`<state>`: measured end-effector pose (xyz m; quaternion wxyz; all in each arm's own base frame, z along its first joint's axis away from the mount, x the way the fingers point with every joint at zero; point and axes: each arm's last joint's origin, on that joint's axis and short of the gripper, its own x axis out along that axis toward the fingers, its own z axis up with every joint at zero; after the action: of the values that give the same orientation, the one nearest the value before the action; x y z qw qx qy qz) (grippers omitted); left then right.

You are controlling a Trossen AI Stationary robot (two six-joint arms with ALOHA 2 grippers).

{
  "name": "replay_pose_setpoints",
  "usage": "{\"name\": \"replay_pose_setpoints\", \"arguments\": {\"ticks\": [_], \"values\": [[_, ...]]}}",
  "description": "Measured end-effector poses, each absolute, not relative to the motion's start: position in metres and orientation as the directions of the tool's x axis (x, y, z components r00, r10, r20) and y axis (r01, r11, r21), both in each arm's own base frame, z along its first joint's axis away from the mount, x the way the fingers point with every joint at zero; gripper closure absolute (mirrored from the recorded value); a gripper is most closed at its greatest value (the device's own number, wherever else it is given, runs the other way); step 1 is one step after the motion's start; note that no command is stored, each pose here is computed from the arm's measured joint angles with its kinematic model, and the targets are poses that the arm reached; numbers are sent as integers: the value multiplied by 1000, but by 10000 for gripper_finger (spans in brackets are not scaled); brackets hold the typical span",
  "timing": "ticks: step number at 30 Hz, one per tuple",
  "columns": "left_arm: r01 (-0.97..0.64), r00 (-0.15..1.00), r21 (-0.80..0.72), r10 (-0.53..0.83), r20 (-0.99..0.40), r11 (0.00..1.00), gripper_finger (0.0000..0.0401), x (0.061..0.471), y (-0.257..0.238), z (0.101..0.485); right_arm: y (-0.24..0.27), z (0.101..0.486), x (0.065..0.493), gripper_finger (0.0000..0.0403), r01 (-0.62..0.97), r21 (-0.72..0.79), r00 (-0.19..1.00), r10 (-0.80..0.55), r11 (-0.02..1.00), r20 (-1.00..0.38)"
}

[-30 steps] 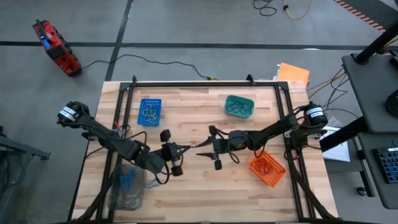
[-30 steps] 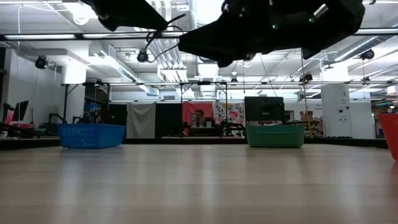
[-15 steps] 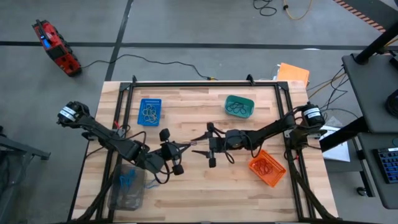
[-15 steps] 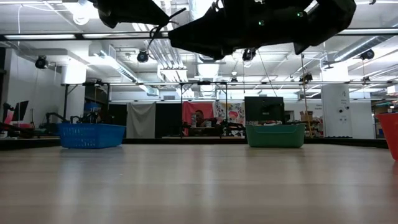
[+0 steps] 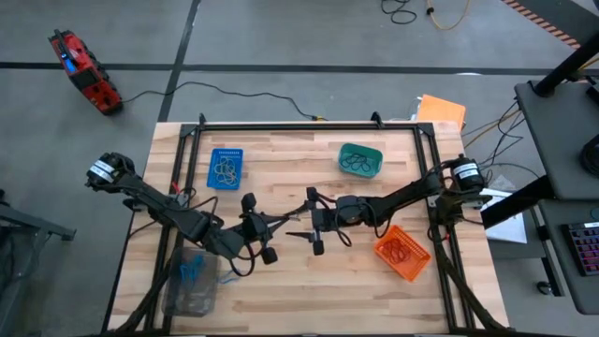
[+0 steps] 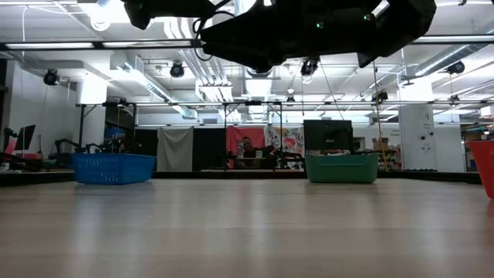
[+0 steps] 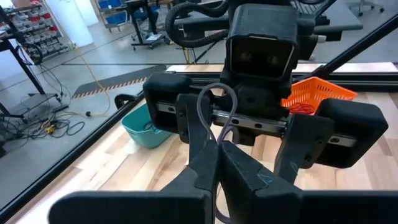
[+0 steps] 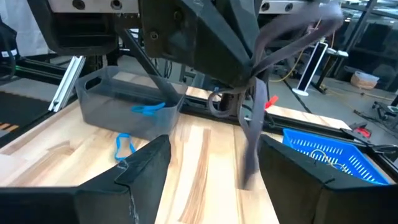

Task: Sort rubber bands into baskets
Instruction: Put the violet rubberband into the green bin

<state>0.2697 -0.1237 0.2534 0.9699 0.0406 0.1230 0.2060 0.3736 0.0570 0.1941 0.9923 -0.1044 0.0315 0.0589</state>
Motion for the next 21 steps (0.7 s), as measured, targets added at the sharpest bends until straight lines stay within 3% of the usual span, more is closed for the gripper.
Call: {"name": "replay_pose_setpoints", "arguments": {"ticks": [21], "values": [[-393,887,115,409,-214,912,401,270,-123,254,57,194,374,179,-126,-203,991,113,971,-74]]}}
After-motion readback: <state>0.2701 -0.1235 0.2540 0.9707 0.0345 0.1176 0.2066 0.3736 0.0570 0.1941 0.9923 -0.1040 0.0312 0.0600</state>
